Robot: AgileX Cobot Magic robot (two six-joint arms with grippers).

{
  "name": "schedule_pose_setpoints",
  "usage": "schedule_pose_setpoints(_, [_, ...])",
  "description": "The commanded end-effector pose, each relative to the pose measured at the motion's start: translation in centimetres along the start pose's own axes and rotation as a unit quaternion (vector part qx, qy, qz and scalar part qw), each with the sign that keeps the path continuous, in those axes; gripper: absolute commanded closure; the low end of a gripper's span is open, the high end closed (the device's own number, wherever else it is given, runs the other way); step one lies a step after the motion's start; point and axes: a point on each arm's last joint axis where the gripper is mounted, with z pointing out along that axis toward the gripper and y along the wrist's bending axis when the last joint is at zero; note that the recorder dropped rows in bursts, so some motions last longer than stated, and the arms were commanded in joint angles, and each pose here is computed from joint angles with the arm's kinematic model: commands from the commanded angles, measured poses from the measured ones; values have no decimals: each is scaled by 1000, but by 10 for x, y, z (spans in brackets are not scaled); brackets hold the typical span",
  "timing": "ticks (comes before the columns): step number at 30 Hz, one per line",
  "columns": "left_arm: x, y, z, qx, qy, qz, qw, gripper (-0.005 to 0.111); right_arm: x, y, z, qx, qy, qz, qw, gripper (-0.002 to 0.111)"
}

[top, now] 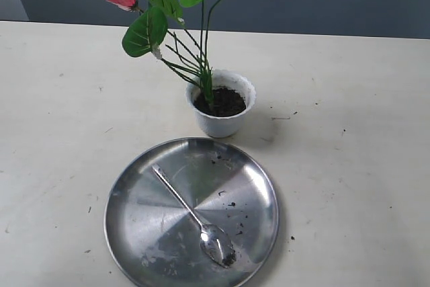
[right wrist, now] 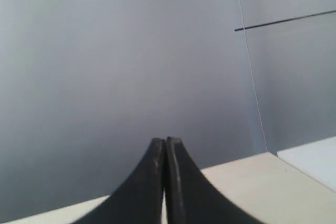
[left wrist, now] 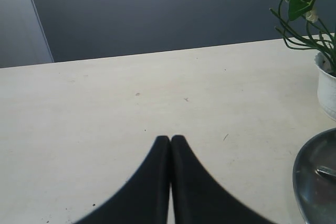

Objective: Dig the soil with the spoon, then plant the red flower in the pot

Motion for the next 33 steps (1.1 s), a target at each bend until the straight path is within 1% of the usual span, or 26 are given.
schedule_pose_setpoints(1, [-2, 0, 0, 3, -9, -1, 1000, 106, 16, -6, -1, 19, 36, -3, 999, 109])
schedule_pose_setpoints(3, [-2, 0, 0, 3, -9, -1, 1000, 106, 23, -9, -2, 40, 73, 18, 996, 109])
schedule_pose_setpoints(5, [-2, 0, 0, 3, -9, -1, 1000, 106, 26, -10, -2, 47, 86, 20, 995, 109])
schedule_pose_setpoints(10, [-2, 0, 0, 3, -9, -1, 1000, 106, 27, -9, -2, 42, 91, 29, 995, 109])
schedule_pose_setpoints(14, [-2, 0, 0, 3, -9, -1, 1000, 106, 27, -8, -2, 41, 91, 60, 993, 109])
schedule_pose_setpoints(33, [-2, 0, 0, 3, -9, -1, 1000, 106, 27, -8, -2, 41, 90, 57, 993, 109])
